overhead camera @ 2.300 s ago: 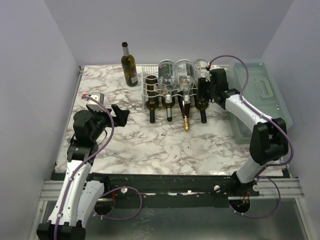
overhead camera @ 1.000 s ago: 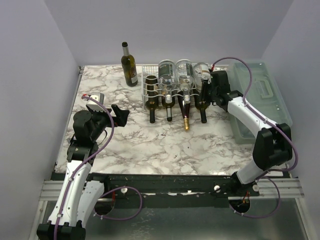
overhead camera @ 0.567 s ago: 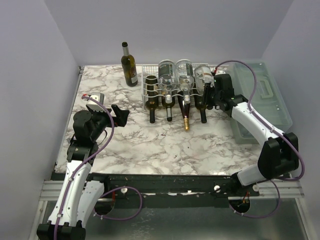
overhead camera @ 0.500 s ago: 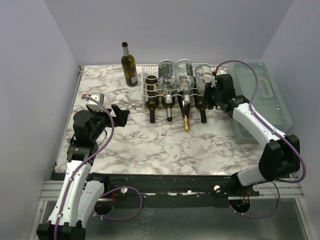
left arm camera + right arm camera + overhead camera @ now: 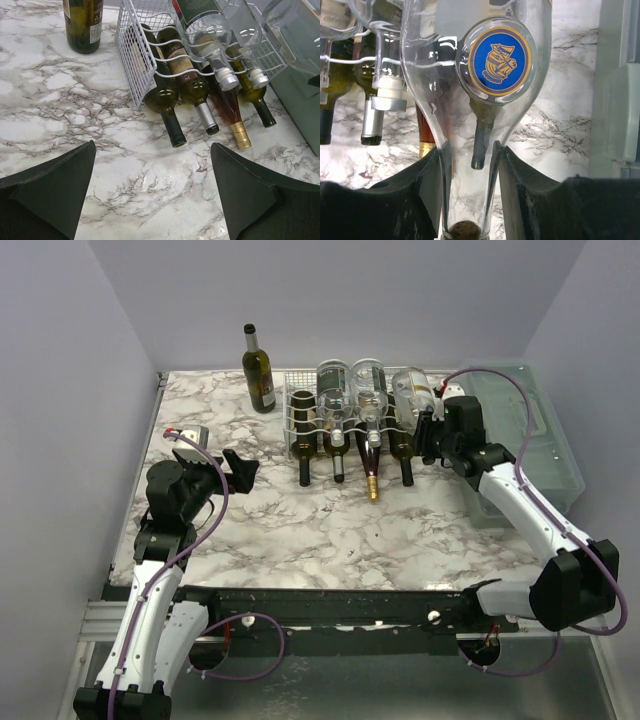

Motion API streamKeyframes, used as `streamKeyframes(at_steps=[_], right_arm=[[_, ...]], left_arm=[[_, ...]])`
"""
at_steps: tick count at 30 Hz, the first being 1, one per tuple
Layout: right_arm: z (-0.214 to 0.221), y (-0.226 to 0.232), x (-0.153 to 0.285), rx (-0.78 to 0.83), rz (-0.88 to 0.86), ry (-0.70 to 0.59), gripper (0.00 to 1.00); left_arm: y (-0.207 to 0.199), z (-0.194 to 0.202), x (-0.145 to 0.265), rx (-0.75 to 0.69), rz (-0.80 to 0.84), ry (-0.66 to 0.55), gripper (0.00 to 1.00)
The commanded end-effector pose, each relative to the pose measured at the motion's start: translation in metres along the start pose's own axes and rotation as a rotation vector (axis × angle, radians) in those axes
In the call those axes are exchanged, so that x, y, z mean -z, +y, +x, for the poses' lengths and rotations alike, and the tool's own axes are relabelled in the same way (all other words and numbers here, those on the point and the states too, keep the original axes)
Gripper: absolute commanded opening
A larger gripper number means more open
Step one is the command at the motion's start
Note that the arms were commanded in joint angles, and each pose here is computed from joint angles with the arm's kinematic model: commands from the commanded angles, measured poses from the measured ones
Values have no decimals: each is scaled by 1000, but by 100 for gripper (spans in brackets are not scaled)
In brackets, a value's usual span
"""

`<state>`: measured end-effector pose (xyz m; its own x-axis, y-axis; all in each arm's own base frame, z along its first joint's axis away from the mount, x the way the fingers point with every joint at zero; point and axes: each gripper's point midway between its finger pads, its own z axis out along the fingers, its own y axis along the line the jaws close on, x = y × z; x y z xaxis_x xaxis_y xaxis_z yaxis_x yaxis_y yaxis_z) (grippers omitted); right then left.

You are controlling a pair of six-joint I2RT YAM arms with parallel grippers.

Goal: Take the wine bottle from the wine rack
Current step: Pick up the wine bottle from the wine rack.

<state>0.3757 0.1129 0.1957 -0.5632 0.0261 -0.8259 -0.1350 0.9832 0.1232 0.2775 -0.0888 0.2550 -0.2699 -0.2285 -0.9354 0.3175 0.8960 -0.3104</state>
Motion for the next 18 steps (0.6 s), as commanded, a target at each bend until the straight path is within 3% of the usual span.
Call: streamKeyframes(at_steps=[1,18], right_arm=[[-98,19,46,30,-100,-375,0],[-83,55,96,259,-344,-346,0]], left_arm=[[-9,-6,0,-27,51,-19,99],[-41,-8,8,-66,230,-25,99]])
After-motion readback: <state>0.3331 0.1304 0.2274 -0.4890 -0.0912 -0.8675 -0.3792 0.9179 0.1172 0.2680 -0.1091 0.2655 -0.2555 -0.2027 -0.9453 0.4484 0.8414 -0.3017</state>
